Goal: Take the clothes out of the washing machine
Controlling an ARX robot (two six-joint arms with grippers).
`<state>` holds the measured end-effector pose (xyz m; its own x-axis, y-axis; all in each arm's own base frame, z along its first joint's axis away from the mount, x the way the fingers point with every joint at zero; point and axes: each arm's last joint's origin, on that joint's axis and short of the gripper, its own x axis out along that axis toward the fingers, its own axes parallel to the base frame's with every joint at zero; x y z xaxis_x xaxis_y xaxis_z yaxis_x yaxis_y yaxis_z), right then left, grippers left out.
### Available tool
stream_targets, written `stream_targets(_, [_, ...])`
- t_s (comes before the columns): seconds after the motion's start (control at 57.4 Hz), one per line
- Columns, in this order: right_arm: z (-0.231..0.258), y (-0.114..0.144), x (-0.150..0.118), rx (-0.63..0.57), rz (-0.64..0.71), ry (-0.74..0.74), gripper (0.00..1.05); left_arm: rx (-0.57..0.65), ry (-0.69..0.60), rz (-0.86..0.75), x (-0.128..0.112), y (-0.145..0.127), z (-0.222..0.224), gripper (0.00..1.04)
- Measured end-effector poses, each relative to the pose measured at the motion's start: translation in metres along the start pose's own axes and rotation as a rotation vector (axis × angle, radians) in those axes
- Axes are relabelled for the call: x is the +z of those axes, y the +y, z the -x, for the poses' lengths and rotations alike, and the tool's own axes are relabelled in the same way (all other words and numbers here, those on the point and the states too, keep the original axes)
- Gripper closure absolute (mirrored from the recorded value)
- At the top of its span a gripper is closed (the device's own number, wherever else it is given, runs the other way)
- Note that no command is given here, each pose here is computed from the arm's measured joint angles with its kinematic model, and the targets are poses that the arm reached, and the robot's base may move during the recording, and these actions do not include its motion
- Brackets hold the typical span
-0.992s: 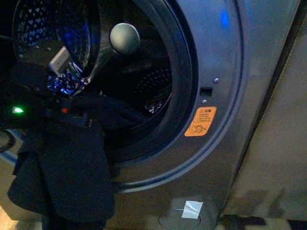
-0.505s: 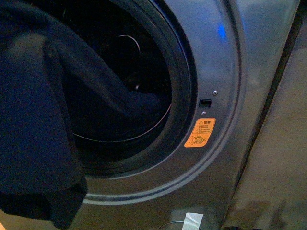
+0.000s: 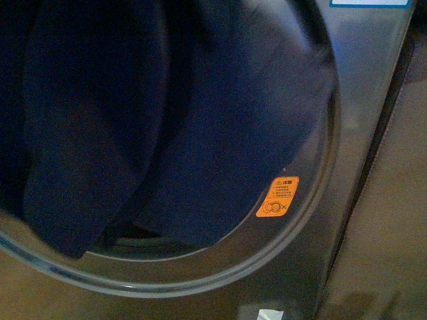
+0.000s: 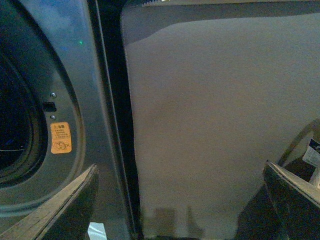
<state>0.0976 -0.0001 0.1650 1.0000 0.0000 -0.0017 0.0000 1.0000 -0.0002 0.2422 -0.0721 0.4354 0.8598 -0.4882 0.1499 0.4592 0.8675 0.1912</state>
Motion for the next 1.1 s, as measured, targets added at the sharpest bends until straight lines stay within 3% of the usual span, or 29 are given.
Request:
stream_targets(0.174, [0.000, 0.000, 0.000, 0.000, 0.000, 0.000, 0.07, -0.069, -0.097, 0.007, 0.065, -0.029, -0.023, 0.95])
stream_targets(0.47, [0.000, 0.000, 0.000, 0.000, 0.000, 0.000, 0.07, -0.266, -0.218, 0.054, 0.141, -0.100, -0.036, 0.95])
stream_targets(0.714, [0.000, 0.000, 0.000, 0.000, 0.000, 0.000, 0.07, -0.290, -0.235, 0.061, 0.147, -0.104, -0.033, 0.95])
stream_targets(0.749, [0.000, -0.001, 0.001, 0.023, -0.016, -0.016, 0.07, -0.282, -0.233, 0.062, 0.147, -0.104, -0.034, 0.95])
stream_targets(0.766, [-0.001, 0.000, 0.004, 0.102, -0.042, -0.042, 0.07, -0.281, -0.232, 0.062, 0.147, -0.104, -0.034, 0.95])
stream_targets(0.801, [-0.002, -0.003, 0.014, 0.237, -0.102, -0.111, 0.07, -0.280, -0.232, 0.061, 0.147, -0.104, -0.034, 0.95])
stream_targets(0.888, [-0.001, -0.007, 0.033, 0.380, -0.183, -0.167, 0.07, -0.289, -0.233, 0.061, 0.147, -0.105, -0.034, 0.95])
stream_targets(1.097, [0.000, -0.009, 0.113, 0.493, -0.154, -0.379, 0.07, -0.285, -0.232, 0.061, 0.147, -0.104, -0.034, 0.95])
